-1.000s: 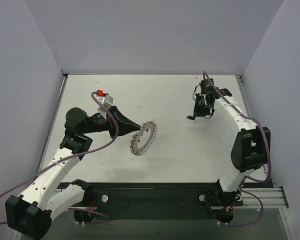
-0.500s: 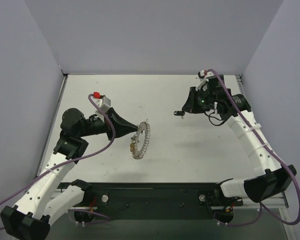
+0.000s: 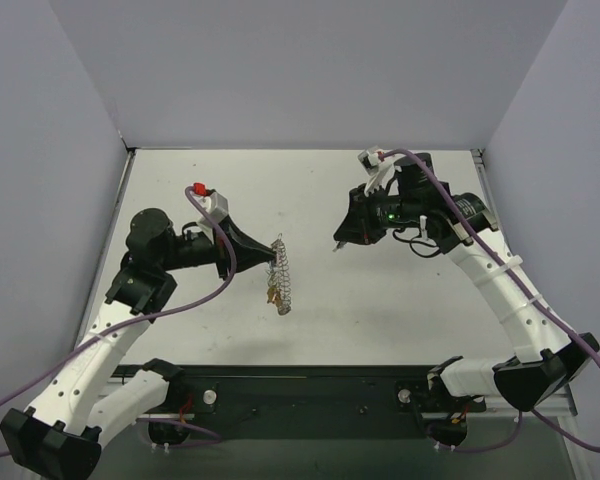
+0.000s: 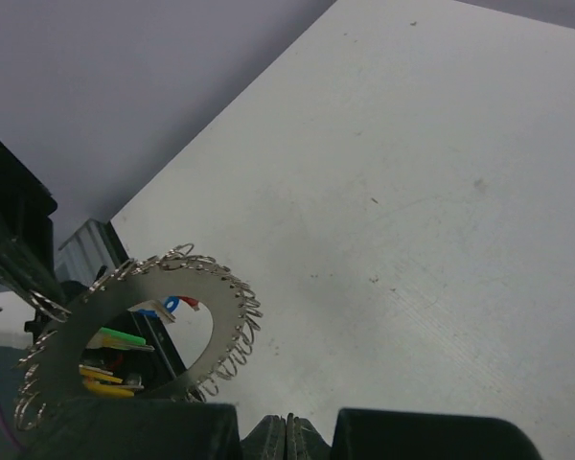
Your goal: Put the keys on the keyring
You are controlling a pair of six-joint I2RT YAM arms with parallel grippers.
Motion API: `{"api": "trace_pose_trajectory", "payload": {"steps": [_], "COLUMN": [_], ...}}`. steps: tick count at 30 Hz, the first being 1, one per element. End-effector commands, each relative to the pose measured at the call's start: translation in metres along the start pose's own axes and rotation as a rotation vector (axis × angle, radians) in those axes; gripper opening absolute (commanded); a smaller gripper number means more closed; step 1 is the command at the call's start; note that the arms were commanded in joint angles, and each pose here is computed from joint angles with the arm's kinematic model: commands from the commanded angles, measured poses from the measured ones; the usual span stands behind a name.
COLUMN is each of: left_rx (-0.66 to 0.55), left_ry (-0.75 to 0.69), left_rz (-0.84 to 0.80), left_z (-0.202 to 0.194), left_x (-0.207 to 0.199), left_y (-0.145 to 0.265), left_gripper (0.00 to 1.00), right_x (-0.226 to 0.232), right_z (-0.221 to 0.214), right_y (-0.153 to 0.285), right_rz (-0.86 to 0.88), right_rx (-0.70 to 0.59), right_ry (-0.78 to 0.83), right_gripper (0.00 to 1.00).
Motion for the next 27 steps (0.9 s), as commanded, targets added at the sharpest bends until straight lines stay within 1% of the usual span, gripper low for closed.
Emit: {"api": "trace_pose_trajectory", "payload": {"steps": [1,4,8,9,13,20,27], "left_rx": [-0.043,-0.057,-0.081,-0.086,-0.1,-0.127,-0.166], "left_ry": [-0.101,-0.116,-0.13,-0.136,-0.153,-0.18,-0.249], "left_rz": [-0.018,-0.047,-0.06,-0.059,-0.051,-0.061,-0.133], "left_z": [0.025,0.027,0.028,0.029,0.03,0.034,0.036], "left_x": [-0.003,-0.006,-0.008,-0.009,-0.008,-0.014,-0.03], "left_y": [0.0,0.0,-0.002,-0.003,-0.003,-0.004,-0.006], "left_gripper": [0.0,0.0,0.0,0.0,0.0,0.0,0.0], "right_x": [0.039,0.055,0.07,0.075,0.088,0.096,0.1], "right_z": [0.019,0.027,0.038,0.04,0.036,0.032,0.033], "right_y": [0.013,0.017,0.013,0.013,0.005,-0.012,-0.02], "right_rz": [0.214,0.292,0.358,0.382,0.426,0.465,0.533], "right_rx": [-0.068,-0.103,-0.114,-0.109,-0.068,-0.019,0.013], "right_ry": [0.085,0.079,0.009,-0.031,-0.072,-0.175,-0.201], "right_gripper": [0.0,0.0,0.0,0.0,0.0,0.0,0.0]}}
Point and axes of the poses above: each gripper's point midway between its finger pads, its own y axis back along the fingers, its own x axis along the line the jaws close on, z = x × y, the point moved 4 cm from there along y, back along the fingers, and after that the axes turned 10 degrees about -y, right-handed, at the moved point
